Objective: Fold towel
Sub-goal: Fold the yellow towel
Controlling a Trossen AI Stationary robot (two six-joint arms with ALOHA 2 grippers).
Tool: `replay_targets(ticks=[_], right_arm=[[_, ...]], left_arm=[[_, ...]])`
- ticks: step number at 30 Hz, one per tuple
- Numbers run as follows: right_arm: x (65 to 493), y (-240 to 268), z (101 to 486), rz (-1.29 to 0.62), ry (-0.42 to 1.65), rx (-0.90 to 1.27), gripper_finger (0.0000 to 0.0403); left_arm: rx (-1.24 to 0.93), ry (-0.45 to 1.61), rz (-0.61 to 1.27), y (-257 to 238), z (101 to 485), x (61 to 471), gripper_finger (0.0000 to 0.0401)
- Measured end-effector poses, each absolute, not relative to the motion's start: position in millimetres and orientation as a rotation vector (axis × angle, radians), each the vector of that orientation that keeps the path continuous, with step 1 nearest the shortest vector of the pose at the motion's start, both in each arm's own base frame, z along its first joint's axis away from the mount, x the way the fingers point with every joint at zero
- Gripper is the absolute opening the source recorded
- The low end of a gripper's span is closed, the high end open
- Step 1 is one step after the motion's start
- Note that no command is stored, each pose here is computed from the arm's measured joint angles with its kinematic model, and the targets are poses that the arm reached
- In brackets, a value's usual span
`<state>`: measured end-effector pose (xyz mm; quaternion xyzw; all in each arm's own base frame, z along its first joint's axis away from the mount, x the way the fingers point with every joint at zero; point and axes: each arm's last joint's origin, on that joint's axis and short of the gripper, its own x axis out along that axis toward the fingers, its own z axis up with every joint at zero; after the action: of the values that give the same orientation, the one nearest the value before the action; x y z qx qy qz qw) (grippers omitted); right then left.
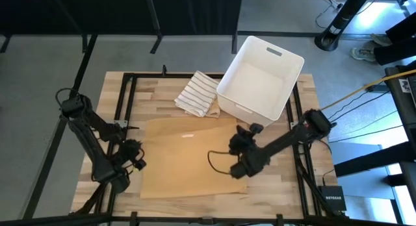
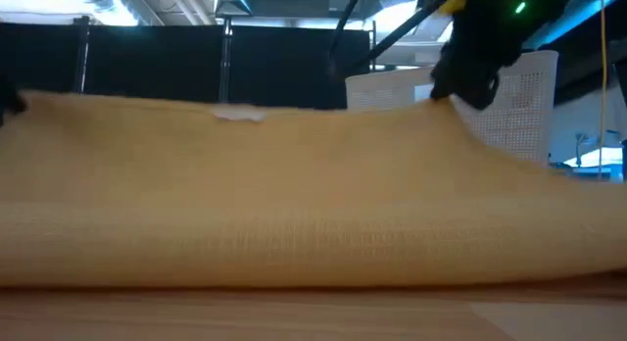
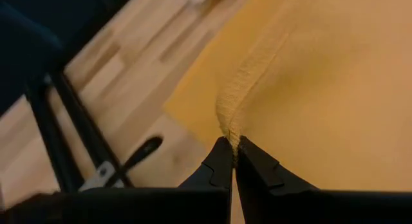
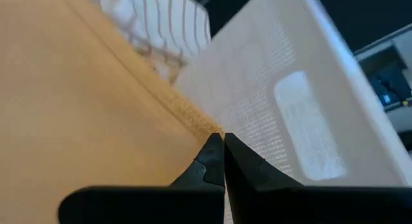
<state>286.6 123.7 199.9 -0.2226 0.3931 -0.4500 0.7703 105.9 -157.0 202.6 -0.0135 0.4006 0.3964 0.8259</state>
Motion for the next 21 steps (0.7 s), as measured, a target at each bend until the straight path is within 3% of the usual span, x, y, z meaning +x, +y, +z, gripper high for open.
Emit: replay_targets(ticks=[8, 13, 21], right_arm=[[300.5, 85.5, 163.0, -0.941, 1.033, -0.406, 0.0001], [297.0, 66.1, 149.1, -0.965, 1.105, -0.382, 0.0001], [301.9, 61.1, 176.6, -0.962, 1.12, -0.419, 0.0001]], left_arm=[[-0.069, 0.853, 0.858, -139.9, 159.8, 98.1, 0.0], [-0.024, 0.848, 0.84, -140.2, 156.6, 104.4, 0.0], [0.02, 0.821, 0.925, -123.9, 167.4, 114.0, 0.0]])
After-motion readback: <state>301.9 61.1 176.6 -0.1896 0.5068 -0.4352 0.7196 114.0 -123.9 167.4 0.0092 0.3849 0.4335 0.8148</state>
